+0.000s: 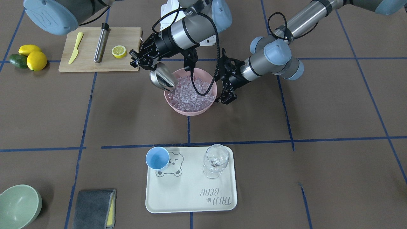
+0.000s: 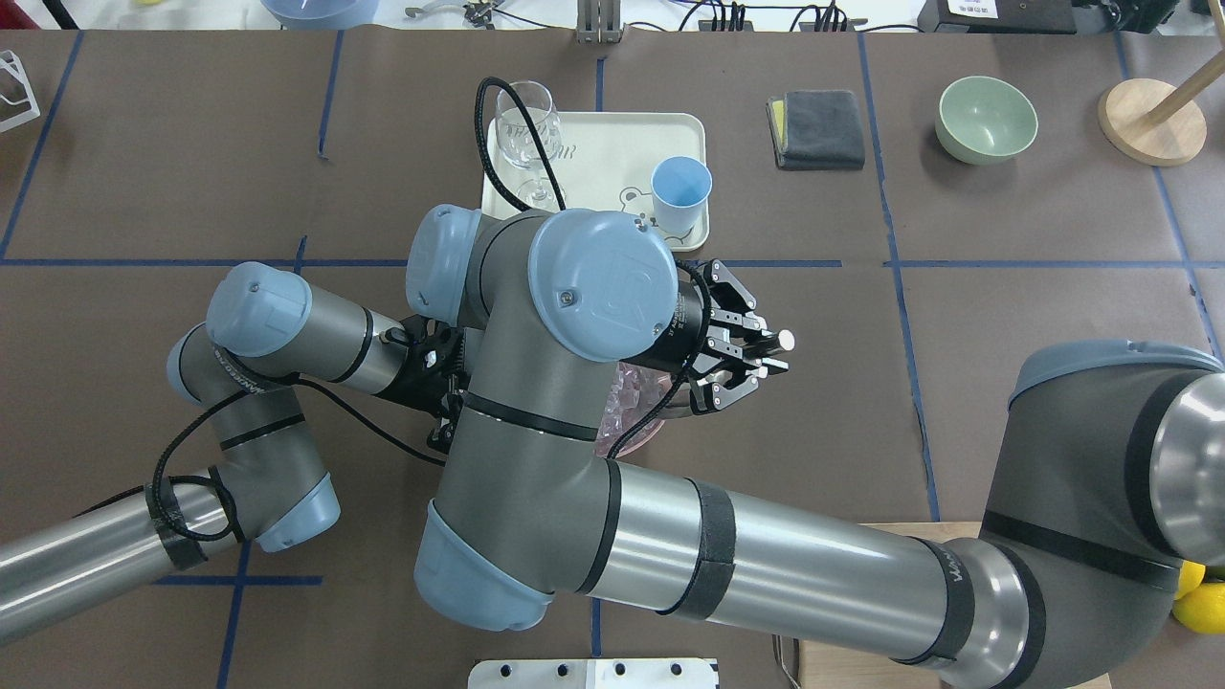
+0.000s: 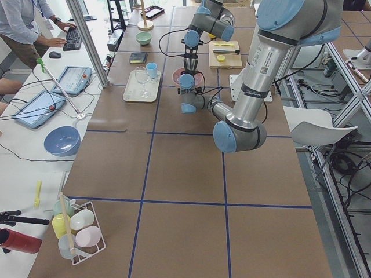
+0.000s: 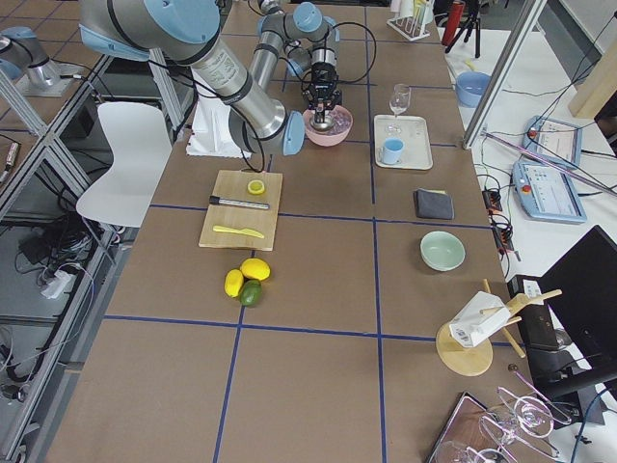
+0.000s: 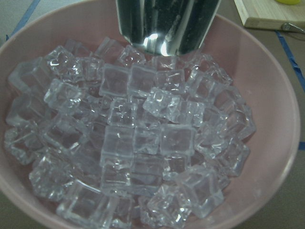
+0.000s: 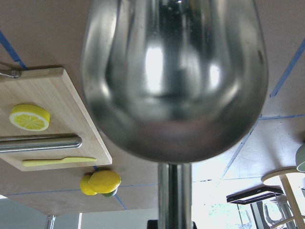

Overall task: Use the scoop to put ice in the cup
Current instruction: 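Rotate the scoop over the bowl with the right arm, mouth downward, then push the scoop into the ice cubes while left gripper steadies the bowl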

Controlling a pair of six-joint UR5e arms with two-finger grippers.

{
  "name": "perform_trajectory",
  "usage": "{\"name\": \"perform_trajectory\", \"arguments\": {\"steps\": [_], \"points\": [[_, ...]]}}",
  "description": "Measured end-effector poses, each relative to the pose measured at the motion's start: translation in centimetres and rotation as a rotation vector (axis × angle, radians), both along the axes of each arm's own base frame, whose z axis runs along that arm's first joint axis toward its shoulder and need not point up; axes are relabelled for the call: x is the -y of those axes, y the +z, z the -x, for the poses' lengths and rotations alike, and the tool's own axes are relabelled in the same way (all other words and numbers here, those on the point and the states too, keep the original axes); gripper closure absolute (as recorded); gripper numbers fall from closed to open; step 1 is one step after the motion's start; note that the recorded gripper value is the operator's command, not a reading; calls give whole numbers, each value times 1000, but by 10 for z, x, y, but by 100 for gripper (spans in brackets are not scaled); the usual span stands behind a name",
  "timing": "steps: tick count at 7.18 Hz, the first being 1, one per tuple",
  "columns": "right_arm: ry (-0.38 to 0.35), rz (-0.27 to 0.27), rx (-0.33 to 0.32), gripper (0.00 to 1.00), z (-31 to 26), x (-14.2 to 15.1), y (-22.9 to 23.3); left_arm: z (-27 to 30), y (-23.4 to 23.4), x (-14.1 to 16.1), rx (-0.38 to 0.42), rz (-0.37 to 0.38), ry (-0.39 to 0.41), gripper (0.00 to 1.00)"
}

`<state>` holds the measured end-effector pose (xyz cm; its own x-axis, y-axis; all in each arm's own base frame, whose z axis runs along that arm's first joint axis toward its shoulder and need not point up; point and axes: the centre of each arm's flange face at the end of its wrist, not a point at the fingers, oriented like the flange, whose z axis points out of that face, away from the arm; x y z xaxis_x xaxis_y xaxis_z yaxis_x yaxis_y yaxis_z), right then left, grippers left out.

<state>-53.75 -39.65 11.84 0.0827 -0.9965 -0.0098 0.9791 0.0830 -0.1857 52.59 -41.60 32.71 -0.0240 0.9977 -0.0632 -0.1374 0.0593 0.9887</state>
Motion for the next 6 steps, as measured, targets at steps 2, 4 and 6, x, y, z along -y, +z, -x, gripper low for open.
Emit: {"name": "perform_trajectory", "arguments": {"steps": [2, 4, 6], "points": [[-9, -7, -1, 100, 5, -3, 2, -1, -5, 0, -8, -3, 0, 0], [-13, -22, 25, 100, 9, -2, 4, -1, -11, 0, -18, -7, 1, 0], [-16, -38, 63, 100, 14, 1, 11, -1, -12, 0, -21, -9, 1, 0]]}}
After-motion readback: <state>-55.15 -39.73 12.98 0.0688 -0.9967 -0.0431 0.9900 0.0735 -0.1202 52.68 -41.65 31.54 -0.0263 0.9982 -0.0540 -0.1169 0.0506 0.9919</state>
